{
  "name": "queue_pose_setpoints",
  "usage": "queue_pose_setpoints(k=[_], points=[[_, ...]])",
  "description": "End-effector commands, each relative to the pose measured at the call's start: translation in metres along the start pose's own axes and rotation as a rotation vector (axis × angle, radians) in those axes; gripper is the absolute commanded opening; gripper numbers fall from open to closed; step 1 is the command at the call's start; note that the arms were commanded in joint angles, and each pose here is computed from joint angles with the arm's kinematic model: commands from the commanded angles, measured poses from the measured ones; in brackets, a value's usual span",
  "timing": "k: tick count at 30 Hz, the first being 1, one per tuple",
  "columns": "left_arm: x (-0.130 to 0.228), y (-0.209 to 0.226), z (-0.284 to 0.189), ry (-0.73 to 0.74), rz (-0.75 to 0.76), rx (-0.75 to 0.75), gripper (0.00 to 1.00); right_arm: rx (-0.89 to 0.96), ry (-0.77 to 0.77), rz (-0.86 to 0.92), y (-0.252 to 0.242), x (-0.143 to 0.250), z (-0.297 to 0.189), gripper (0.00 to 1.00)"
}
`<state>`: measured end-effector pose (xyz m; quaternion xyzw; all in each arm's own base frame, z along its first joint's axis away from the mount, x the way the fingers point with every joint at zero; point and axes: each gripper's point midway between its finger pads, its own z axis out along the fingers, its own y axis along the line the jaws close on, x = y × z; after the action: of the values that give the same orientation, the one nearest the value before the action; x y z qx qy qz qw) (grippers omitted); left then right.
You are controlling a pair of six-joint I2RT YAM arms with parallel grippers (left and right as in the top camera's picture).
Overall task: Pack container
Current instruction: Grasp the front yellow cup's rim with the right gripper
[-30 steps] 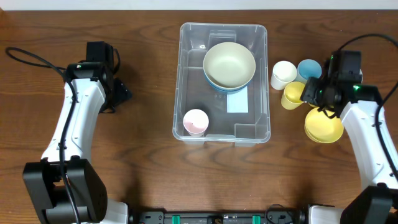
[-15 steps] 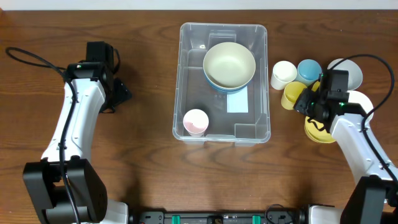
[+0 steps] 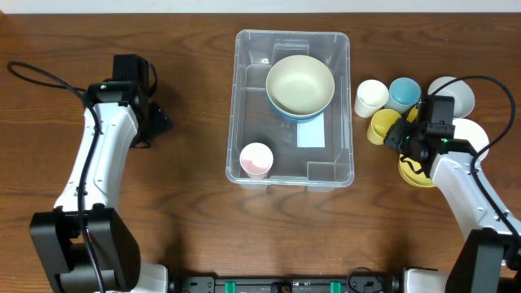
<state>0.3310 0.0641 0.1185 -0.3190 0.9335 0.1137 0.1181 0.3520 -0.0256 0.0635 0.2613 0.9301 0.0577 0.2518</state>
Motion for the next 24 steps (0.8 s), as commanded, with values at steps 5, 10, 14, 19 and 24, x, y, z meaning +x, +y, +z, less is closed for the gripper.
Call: queue_pose_setpoints(k=[5, 10, 14, 19, 24], points=[[-0.001, 0.004, -0.001, -0.009, 0.002, -0.017, 0.98, 0.022, 0.049, 0.018, -0.007, 0.011, 0.017, 0.39], [-0.001, 0.004, -0.001, -0.009, 0.002, -0.017, 0.98, 0.004, 0.052, 0.008, 0.000, 0.013, 0.018, 0.22], [-0.001, 0.004, -0.001, -0.009, 0.002, -0.017, 0.98, -0.005, 0.056, -0.006, 0.005, 0.015, 0.017, 0.11], [-0.001, 0.004, -0.001, -0.009, 0.002, -0.017, 0.98, -0.022, 0.057, -0.056, 0.018, 0.015, 0.002, 0.04], [-0.001, 0.004, -0.001, -0.009, 0.002, -0.017, 0.97, -0.044, 0.034, -0.167, 0.039, 0.002, -0.037, 0.01]])
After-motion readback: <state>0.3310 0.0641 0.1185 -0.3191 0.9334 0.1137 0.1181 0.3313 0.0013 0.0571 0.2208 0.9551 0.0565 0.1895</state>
